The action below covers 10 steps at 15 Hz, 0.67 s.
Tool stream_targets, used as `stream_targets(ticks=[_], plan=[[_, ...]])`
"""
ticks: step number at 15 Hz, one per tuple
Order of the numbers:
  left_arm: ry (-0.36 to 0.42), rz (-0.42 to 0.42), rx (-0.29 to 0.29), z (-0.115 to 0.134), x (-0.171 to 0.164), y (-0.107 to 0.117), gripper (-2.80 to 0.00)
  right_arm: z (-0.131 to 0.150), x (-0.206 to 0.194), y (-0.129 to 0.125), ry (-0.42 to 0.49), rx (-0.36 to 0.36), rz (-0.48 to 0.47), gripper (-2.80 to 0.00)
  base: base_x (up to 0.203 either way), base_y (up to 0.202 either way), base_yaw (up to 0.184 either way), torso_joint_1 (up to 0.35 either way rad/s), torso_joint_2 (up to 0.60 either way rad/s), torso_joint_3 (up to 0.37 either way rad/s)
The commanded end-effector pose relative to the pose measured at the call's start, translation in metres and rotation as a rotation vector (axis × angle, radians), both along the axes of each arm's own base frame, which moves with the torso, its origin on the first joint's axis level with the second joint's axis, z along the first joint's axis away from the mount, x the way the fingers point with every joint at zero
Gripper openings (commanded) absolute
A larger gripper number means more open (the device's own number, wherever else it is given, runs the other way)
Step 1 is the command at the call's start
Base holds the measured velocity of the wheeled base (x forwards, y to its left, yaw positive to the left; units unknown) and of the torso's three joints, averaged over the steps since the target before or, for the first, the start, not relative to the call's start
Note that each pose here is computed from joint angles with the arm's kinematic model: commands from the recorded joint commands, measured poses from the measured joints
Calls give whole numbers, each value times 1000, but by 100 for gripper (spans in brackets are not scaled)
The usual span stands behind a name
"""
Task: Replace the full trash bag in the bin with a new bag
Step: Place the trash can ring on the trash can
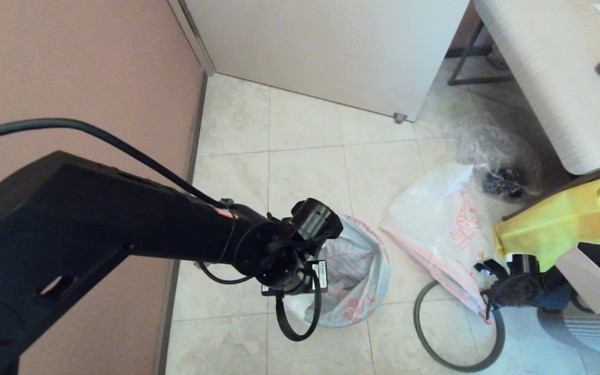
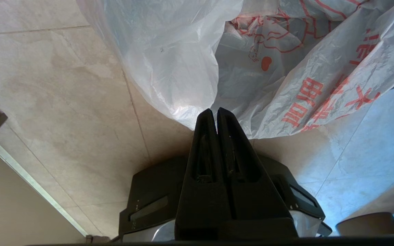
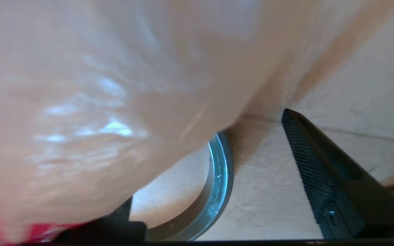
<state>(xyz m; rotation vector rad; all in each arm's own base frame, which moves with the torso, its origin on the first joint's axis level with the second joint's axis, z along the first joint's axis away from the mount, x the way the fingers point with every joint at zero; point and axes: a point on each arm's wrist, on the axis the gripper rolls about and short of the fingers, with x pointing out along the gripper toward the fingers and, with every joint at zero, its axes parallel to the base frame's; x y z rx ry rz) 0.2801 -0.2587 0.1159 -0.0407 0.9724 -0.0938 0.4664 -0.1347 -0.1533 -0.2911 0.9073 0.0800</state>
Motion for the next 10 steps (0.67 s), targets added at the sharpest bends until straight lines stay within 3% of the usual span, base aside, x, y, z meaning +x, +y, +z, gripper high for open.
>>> stream_targets(ticks=[1,5,10], plan=[[4,3,3,-1,0,0,-280,-13,-1,-2,11,-1,-1,-280,0,0,0,0,0,0],[-3,10,2,1,1,1,-280,-24,-3,-2,26,-4,-5,-280,0,0,0,0,0,0],[-38,10,-28,19,-4,5,-280,-5,-23,0,92,-30,-26,-280,0,0,0,0,0,0]])
